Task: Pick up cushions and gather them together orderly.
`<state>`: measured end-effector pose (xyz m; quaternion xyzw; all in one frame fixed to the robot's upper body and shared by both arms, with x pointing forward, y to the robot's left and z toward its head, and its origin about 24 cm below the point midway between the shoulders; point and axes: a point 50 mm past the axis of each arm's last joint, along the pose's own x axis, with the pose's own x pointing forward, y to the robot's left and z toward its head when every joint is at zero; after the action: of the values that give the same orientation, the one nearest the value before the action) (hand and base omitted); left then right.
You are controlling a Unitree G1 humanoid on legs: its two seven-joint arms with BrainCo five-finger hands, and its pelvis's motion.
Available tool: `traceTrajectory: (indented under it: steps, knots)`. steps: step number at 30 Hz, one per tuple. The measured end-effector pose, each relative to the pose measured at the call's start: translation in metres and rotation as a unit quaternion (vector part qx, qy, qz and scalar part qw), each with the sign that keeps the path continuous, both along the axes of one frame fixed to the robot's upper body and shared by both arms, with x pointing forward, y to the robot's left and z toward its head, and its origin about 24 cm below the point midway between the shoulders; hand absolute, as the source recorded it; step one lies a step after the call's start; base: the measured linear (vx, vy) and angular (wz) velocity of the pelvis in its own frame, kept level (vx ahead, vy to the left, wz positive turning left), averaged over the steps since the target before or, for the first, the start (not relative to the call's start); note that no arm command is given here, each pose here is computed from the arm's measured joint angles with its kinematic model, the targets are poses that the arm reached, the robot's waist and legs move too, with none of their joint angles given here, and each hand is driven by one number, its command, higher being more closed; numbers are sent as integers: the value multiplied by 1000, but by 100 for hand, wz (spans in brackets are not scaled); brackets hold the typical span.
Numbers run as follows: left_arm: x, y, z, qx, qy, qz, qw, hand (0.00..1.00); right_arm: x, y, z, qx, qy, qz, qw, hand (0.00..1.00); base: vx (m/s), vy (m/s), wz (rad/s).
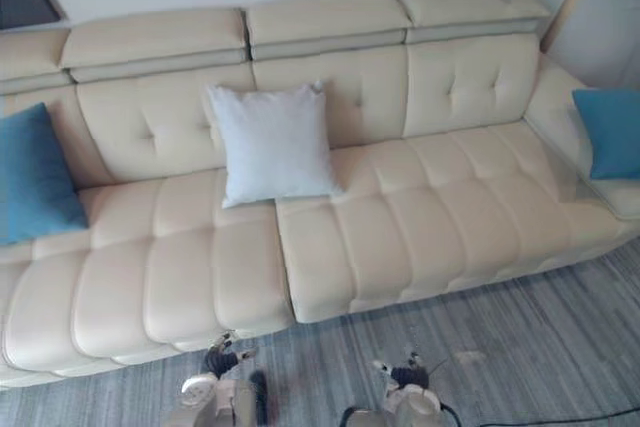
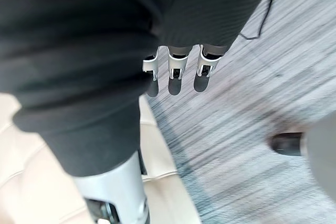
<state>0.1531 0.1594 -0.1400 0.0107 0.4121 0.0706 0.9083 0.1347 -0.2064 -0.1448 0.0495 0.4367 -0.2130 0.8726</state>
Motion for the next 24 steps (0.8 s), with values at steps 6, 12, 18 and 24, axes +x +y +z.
traceTrajectory:
  steps: [6, 12, 18, 24]
  knots:
    - [-16, 22, -6, 31, 32, -5, 999, 0, -26, 20, -11, 47, 28, -27, 998, 0, -20, 185, -24]
    - [-25, 24, -10, 36, 52, -8, 998, 0, -31, 14, -13, 50, 32, -55, 997, 0, 63, 40, -26]
    - [-23, 18, -11, 25, 52, -2, 998, 0, -21, 11, -9, 44, 20, -54, 997, 0, 110, -44, -86]
    - [-7, 9, -6, 18, 32, -11, 999, 0, -20, -14, -6, 11, 29, -53, 998, 0, 97, -82, -91]
